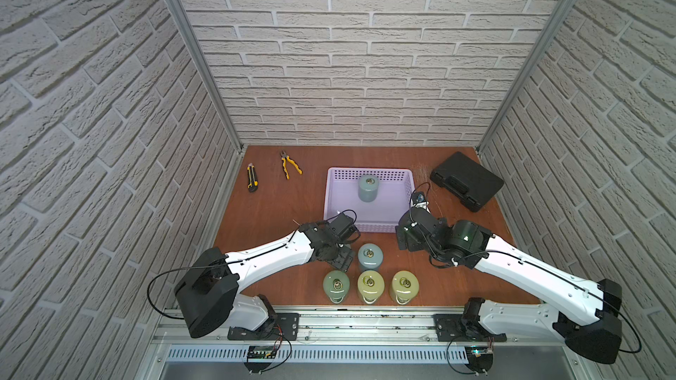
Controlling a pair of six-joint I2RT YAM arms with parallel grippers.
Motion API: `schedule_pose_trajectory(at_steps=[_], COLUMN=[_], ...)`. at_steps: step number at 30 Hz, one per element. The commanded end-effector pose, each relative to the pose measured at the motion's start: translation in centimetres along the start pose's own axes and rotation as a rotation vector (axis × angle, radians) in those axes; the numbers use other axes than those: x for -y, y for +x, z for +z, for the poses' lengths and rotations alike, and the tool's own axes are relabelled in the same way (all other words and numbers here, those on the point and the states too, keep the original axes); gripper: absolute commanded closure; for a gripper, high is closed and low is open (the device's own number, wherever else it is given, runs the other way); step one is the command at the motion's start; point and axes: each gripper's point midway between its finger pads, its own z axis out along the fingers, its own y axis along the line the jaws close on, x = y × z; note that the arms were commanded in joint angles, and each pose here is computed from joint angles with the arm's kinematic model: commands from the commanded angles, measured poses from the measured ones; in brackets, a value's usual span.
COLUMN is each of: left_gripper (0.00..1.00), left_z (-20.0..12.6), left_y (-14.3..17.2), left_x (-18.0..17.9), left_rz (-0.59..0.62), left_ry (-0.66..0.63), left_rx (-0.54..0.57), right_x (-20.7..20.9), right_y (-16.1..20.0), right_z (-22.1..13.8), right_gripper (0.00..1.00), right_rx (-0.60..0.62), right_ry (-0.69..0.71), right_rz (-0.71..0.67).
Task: Take the tea canister out of the basket
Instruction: Place the tea canister at the center of the board.
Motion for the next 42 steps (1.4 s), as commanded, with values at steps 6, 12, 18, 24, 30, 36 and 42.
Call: schedule_pose_trajectory(at_steps=[6, 12, 18, 24, 30, 36, 42], left_gripper=[0.12, 0.02, 0.02, 0.02, 0.02, 0.02, 0.02], left_z=[-0.3, -0.8, -2.5, -4.7, -6.9, -8.4, -9.6], left_y=[-0.5, -0.5, -0.9, -1.5, -2.5, -3.4, -3.8], left_x=[0.2, -0.2, -0.7, -1.3, -1.8, -2.9, -3.5], left_rz=[-0.016, -0.025, -0.042, -0.067, -0.080, -0.118, -0.140], left_ry=[-0.001, -0.015, -0.037, -0.057, -0.076, -0.110, -0.114], left_rx=[0.033, 0.036, 0.060, 0.099, 0.145, 0.202, 0.259], right_x=[-1.6, -2.0, -2.8, -3.8, -3.9, -3.9, -4.0], right_y=[-2.0, -3.1, -4.5, -6.2, -8.0, -9.2, -10.3], right_z=[-0.6, 0.1, 1.4, 2.7, 4.3, 6.2, 8.3], right_gripper=[0.00, 0.00, 0.00, 0.00, 0.00, 0.01, 0.00], right_rx=[0.027, 0.010, -0.024, -0.043, -0.065, -0.114, -0.167], right_ry=[-0.129, -0.189, -0.250, -0.293, -0.289, -0.271, -0.237], right_rz=[0.030, 0.040, 0.024, -0.012, -0.026, -0.030, -0.045])
